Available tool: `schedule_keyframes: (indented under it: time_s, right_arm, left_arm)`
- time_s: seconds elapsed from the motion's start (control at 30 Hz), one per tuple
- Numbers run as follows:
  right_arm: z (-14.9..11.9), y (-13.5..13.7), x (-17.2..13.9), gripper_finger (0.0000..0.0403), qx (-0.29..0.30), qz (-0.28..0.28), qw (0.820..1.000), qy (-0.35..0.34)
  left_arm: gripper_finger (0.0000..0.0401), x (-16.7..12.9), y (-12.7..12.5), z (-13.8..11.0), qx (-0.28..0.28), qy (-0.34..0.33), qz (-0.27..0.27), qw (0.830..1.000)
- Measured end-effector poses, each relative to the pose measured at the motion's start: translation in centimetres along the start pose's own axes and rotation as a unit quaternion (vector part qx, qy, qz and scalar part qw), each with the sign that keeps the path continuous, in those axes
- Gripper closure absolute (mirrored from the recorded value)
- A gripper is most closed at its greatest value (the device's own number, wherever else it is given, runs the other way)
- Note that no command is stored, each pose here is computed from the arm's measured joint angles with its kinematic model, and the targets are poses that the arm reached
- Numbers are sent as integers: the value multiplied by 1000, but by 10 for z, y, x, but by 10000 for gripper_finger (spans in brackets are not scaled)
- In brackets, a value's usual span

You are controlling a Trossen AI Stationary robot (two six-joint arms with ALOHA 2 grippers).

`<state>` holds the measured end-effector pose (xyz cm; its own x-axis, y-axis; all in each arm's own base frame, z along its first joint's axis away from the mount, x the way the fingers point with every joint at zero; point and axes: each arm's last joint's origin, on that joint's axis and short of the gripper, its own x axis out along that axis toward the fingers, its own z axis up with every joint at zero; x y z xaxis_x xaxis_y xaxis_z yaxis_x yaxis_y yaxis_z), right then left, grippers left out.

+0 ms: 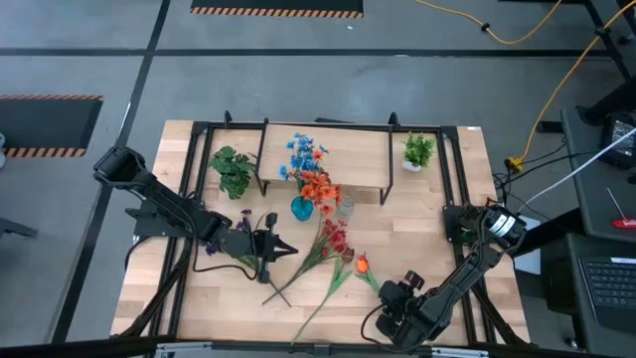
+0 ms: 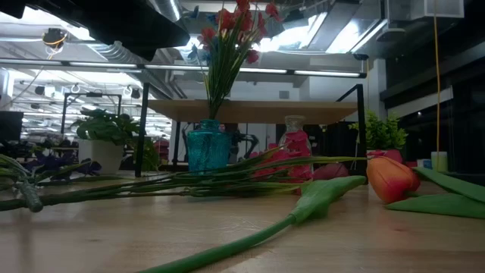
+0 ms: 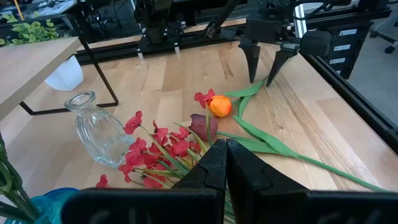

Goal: Pick and place flowers into a vace then onto a shelf
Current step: Put the orange flower into the blue vase

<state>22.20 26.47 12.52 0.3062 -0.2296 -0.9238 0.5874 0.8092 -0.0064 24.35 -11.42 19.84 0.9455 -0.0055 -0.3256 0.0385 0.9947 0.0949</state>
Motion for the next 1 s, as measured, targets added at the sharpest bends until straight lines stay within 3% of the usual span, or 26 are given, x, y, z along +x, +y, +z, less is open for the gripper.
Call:
schedule_keyframes:
  time_s: [0.17,0.43,0.73,1.0]
  right_arm:
    - [0,2,0,287,3,10,1000,2]
    - [0,4,1,393,7,18,1000,0]
    - [2,7,-5,398,16,13,1000,6]
    - [14,15,-33,401,-8,-9,1000,4]
  left_arm:
    - [398,0,0,0,0,0,0,1000]
    - [398,0,0,0,0,0,0,1000]
    - [398,0,0,0,0,0,0,1000]
    - [398,0,0,0,1,0,0,1000]
